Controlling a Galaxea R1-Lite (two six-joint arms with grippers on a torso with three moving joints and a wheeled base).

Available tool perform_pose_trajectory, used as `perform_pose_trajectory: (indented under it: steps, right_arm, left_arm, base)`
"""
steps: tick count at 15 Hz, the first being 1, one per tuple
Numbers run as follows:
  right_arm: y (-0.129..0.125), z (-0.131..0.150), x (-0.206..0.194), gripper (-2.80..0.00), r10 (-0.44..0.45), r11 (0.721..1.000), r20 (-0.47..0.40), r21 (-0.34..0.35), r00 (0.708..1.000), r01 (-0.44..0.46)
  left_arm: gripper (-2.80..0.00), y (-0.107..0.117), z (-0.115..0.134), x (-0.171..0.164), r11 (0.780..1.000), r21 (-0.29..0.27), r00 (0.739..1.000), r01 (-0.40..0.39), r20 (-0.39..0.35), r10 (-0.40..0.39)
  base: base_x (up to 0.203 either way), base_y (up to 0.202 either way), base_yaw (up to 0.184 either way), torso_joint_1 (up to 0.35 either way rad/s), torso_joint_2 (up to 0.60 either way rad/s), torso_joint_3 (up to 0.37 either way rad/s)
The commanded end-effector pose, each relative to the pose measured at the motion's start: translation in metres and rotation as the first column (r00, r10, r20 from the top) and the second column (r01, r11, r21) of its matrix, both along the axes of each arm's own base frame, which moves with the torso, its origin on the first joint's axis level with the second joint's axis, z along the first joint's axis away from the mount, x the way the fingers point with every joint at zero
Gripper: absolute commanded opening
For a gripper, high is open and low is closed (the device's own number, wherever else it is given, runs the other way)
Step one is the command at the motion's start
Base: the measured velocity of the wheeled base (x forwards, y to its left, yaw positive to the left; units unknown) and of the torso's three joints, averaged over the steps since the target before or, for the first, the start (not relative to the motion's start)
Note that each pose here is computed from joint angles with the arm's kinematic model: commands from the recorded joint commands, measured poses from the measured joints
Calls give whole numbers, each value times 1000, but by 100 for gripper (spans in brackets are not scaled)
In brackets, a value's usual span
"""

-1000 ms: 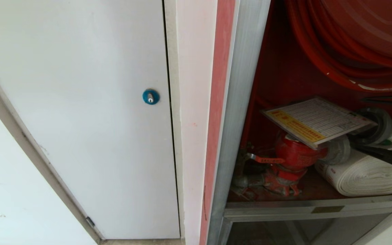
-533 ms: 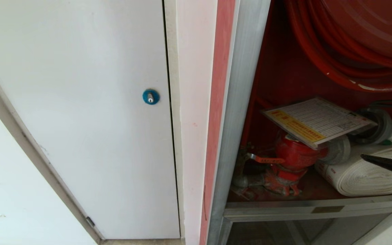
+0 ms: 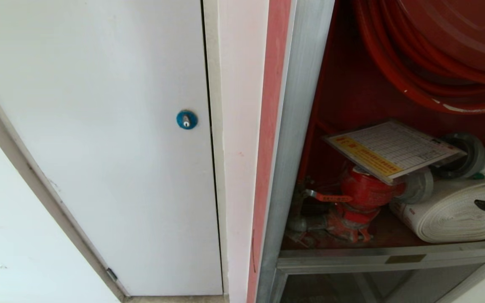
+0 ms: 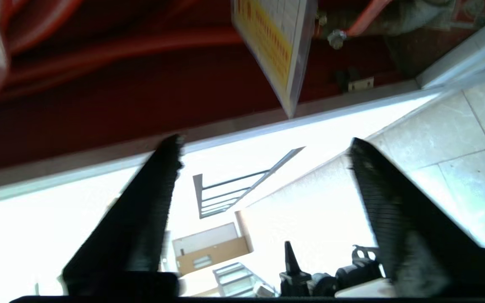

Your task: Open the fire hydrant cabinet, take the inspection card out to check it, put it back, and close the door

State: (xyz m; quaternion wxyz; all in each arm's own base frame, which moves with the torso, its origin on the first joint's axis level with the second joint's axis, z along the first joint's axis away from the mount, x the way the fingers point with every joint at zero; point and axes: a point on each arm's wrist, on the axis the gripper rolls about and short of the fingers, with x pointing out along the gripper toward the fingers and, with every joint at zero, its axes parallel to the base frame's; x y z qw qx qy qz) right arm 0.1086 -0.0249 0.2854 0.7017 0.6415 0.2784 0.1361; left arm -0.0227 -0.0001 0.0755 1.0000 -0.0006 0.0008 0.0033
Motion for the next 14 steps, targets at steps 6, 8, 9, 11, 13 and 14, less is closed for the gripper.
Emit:
perform_pose_trajectory:
  steps: [6,8,9,11,13,14]
  right_arm:
    - [25,10,-3,-280,237,970,-22,-51,971,-238]
    - [33,4,14,-280,322,936,-85,-122,943,-330]
    - [39,3,19,-280,338,916,-119,-186,934,-355]
    - [48,4,26,-280,322,866,-161,-348,933,-359]
    - [50,6,25,-280,314,816,-171,-453,934,-358]
    - [49,6,24,-280,311,789,-174,-501,934,-356]
  left_arm:
    - [-280,0,0,0,1000,0,1000,-1,-3,1]
    - [-280,0,0,0,1000,0,1000,-1,-1,1]
    - [-280,0,0,0,1000,0,1000,-1,-1,1]
    - [-280,0,0,0,1000,0,1000,-1,-1,1]
    - [-280,0,0,0,1000,0,1000,-1,-2,1]
    - [-280,0,0,0,1000,0,1000,-1,-1,1]
  base:
    - [0,0,0,0,0,0]
    - [0,0,0,0,0,0]
    - [0,0,0,0,0,0]
    - [0,0,0,0,0,0]
    - [0,0,0,0,0,0]
    - [0,0,0,0,0,0]
